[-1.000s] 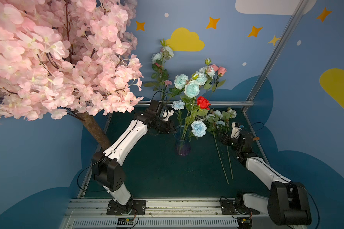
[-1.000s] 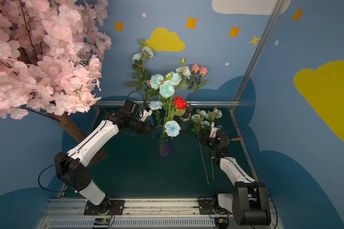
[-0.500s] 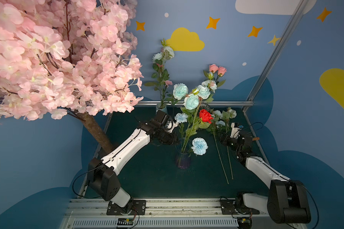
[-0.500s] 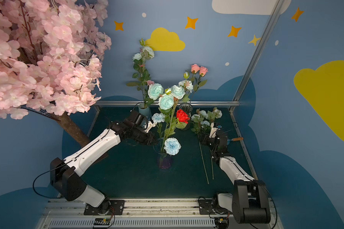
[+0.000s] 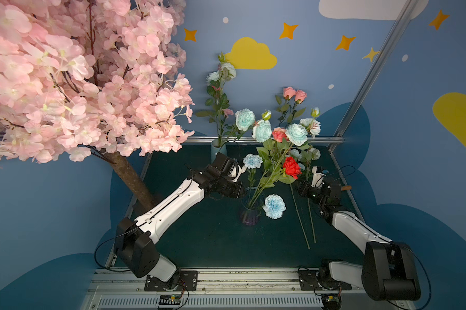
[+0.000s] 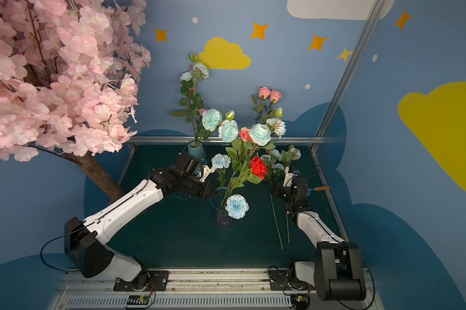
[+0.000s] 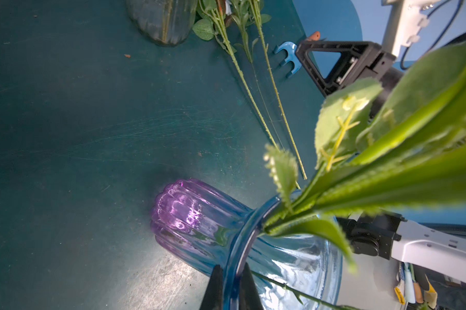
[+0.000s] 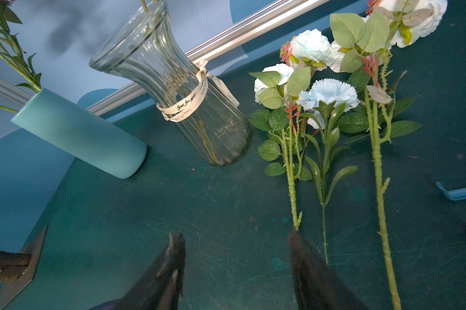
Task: Pick out blue flowers from the vase
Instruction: Place the vase at the center of the board.
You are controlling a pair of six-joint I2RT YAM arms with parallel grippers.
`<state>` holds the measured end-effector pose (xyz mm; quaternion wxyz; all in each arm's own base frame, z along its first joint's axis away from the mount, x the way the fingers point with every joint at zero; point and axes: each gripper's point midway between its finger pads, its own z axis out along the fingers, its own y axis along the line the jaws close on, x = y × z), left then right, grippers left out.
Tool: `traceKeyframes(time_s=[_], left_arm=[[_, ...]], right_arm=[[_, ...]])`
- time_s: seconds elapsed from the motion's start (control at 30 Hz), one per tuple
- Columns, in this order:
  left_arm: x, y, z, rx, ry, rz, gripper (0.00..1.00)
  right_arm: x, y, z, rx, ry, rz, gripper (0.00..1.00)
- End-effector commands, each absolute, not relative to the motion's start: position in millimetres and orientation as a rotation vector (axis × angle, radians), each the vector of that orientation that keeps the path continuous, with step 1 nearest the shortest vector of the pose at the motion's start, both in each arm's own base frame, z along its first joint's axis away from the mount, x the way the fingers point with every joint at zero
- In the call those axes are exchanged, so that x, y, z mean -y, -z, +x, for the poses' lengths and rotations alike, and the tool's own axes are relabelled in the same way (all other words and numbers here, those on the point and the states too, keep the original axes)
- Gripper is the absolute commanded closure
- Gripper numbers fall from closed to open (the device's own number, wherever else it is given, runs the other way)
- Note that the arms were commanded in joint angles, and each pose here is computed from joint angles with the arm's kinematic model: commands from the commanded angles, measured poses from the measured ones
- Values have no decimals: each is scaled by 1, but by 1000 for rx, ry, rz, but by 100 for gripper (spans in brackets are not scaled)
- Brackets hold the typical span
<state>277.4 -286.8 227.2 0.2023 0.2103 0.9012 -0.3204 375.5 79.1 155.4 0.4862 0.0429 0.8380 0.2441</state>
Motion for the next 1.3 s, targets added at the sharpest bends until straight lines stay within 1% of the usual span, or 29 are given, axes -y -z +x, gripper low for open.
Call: traceKeyframes(time_s=[0.0,0.27,0.53,0.77,1.03,1.27], left_arm=[[304,-275,272,-2292,1025,647,96],[307,-270,251,-2288,1067,680,96],[297,-272,244,-2322,1082,624,96],[282,-268,231,-2420,1038,613,96],[269,-270,227,-2461,1008,616,96],[266,-260,229,-2464,1018,604,96]], right_arm=[[-82,-164,381,-2010,-610,87,38],[-84,-164,381,-2008,-620,73,38],[-85,-165,381,-2006,-624,66,38],[-85,-164,381,-2008,-626,66,38],[-87,-163,382,-2011,-635,59,38],[-87,-162,382,-2015,-636,60,38]])
